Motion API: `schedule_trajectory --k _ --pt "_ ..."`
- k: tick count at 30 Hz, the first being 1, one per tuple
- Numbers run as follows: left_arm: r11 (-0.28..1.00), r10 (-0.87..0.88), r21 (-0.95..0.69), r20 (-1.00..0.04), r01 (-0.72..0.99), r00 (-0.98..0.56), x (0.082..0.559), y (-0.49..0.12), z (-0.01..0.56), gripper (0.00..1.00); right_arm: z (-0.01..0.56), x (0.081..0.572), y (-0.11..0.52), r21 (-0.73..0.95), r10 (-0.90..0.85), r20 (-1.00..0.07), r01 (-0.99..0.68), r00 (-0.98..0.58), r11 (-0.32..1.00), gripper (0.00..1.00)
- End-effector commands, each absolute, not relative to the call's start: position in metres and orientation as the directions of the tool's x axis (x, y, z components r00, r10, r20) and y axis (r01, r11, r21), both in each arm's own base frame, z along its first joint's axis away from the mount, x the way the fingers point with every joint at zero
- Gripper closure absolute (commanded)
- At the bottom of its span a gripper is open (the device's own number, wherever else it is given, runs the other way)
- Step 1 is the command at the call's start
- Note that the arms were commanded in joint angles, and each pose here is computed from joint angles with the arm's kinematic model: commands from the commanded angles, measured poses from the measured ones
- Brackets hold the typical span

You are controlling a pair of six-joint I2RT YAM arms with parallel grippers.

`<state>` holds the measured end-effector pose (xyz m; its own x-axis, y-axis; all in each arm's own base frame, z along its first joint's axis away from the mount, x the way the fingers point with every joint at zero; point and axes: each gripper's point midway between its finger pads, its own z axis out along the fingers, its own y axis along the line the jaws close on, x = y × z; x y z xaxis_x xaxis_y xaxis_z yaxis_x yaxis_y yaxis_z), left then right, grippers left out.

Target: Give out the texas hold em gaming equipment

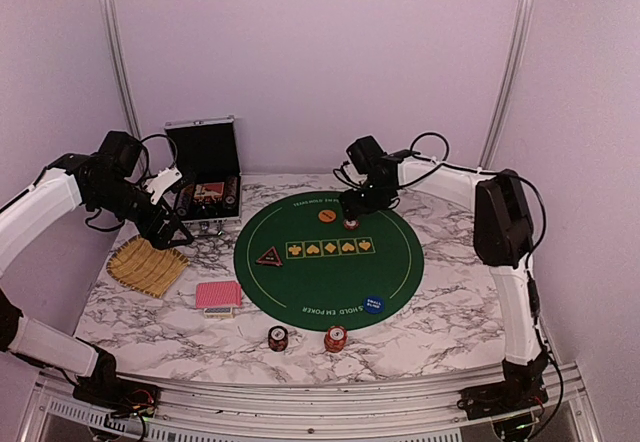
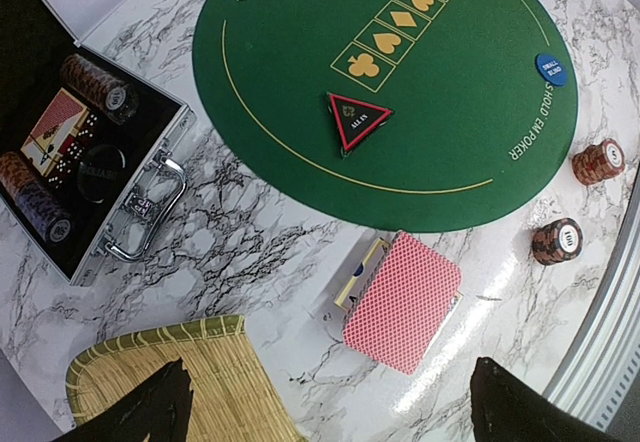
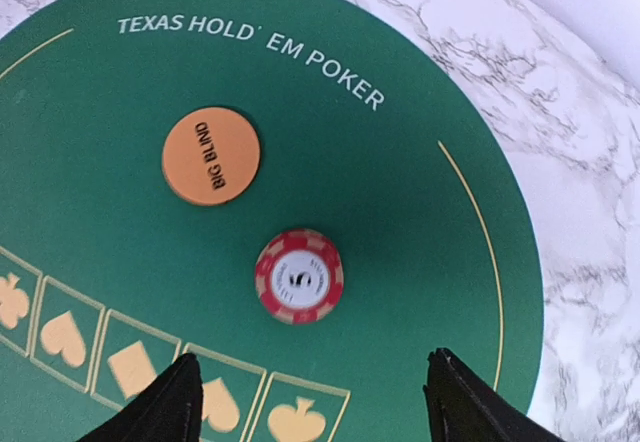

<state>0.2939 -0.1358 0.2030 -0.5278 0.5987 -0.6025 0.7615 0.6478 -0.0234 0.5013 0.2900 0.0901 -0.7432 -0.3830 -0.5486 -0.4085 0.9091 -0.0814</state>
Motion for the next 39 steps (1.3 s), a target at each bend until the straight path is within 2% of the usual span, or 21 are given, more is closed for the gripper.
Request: schedule_trajectory --k 1,10,16,20,26,39 --pt "0.648 0.6 -0.006 -0.611 0.761 -0.516 0.292 -0.135 0.215 0.01 0.149 0.438 0.318 -0.11 -0.46 -0.597 -0.501 -0.657 0.858 0.19" --pt "0.646 0.599 -0.014 -0.61 0.763 -0.518 0.291 -0.136 0.214 0.01 0.142 0.268 0.365 -0.003 -0.647 -0.502 -0.747 -0.574 0.665 0.07" --pt "0.647 0.596 -0.013 -0.615 0.762 -0.516 0.29 -0.136 0.217 0.01 0.128 0.204 0.375 0.054 -0.713 -0.441 -0.809 -0.546 0.586 0.03" --pt "0.646 0.598 -0.013 -0.613 0.763 -0.516 0.288 -0.135 0.217 0.01 0.11 0.179 0.374 0.081 -0.746 -0.389 -0.827 -0.54 0.556 0.02" --pt "0.644 0.599 -0.019 -0.611 0.765 -0.519 0.288 -0.136 0.215 0.01 0.088 0.166 0.367 0.099 -0.767 -0.336 -0.83 -0.547 0.548 0.03" --pt "0.644 0.598 -0.017 -0.613 0.765 -0.517 0.289 -0.136 0.216 0.01 0.062 0.158 0.362 0.112 -0.788 -0.293 -0.838 -0.541 0.534 0.2"
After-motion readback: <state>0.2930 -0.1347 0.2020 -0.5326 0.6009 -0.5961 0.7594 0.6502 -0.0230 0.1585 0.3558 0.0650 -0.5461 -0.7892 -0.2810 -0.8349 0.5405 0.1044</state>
